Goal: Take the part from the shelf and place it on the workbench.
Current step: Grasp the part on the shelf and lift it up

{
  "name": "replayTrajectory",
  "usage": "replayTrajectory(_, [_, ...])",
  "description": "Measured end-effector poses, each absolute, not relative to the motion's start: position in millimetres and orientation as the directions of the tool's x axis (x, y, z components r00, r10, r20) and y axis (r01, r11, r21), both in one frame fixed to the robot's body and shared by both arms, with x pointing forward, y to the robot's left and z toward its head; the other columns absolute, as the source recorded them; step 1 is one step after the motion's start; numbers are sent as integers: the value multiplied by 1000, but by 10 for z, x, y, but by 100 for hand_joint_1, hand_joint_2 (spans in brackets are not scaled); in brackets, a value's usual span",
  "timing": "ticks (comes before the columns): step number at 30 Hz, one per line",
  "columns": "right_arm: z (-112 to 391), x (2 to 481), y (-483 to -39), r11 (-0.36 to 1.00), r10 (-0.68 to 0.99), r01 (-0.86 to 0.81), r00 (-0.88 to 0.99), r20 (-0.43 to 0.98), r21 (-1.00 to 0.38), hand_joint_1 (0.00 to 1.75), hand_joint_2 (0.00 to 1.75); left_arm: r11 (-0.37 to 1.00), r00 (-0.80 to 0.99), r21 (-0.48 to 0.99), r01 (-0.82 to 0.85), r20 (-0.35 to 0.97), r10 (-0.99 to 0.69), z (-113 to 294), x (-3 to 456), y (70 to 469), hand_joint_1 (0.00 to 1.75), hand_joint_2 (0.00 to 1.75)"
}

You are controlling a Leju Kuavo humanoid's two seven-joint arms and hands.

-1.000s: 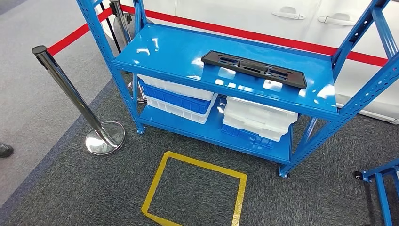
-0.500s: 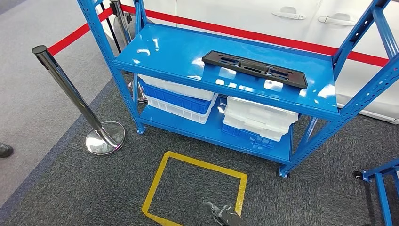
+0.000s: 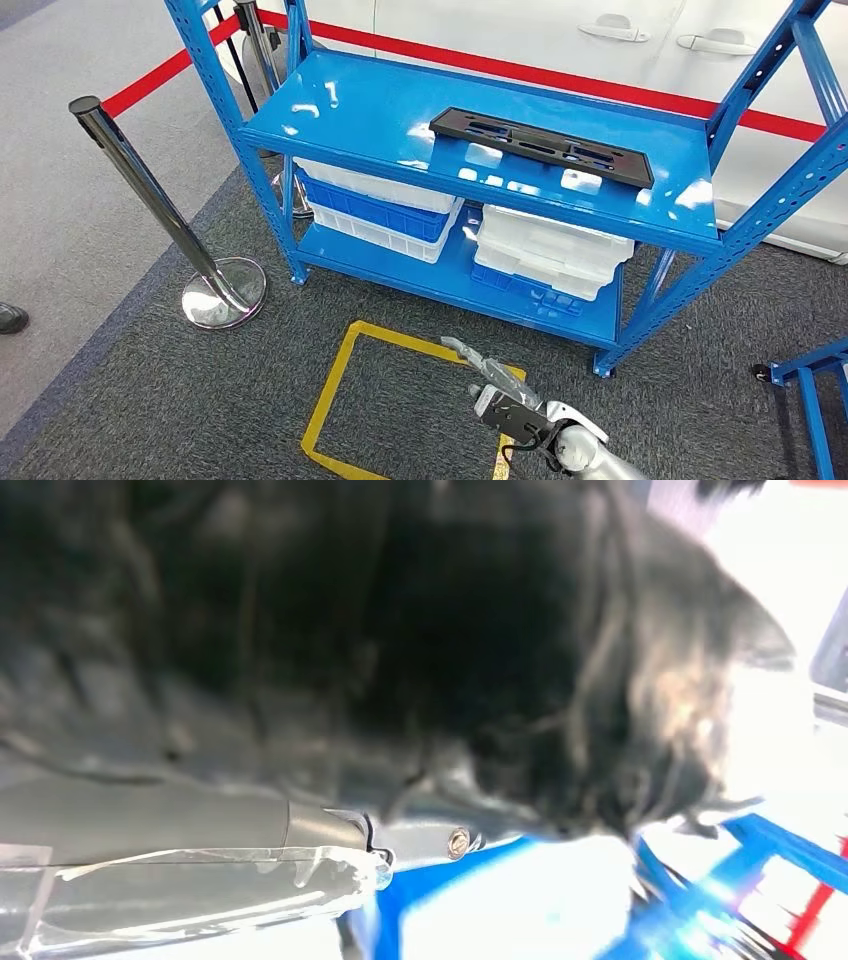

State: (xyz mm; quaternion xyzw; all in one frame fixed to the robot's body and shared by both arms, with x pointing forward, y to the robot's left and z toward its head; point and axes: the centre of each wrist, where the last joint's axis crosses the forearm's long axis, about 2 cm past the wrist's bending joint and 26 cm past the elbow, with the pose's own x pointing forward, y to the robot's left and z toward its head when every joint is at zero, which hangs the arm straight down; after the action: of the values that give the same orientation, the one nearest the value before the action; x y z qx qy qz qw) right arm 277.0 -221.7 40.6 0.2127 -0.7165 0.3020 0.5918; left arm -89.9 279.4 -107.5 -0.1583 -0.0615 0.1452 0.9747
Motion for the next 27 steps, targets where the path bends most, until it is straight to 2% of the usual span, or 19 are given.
replayTrajectory(5, [721, 3035, -2356, 701, 180, -590, -397, 900, -400, 0, 0, 897, 938, -323, -303, 66, 341, -1069, -911, 2672, 0, 0])
replayTrajectory(11, [1077, 3286, -2469, 627, 347, -450, -570, 745, -636, 0, 0, 888, 927, -316, -335, 57, 371, -1062, -927, 2562, 0, 0])
replayTrajectory(15, [1266, 3415, -2541, 560, 459, -332, -638, 618, -759, 0, 175, 883, 922, -312, -351, 52, 384, -1057, -937, 2505, 0, 0])
replayTrajectory(21, [1536, 3595, -2668, 438, 611, -120, -688, 393, -891, 0, 175, 876, 914, -308, -371, 43, 403, -1048, -955, 2419, 0, 0])
replayTrajectory(27, [1796, 3748, -2793, 306, 719, 104, -677, 158, -946, 0, 175, 871, 908, -302, -388, 36, 417, -1038, -964, 2330, 0, 0])
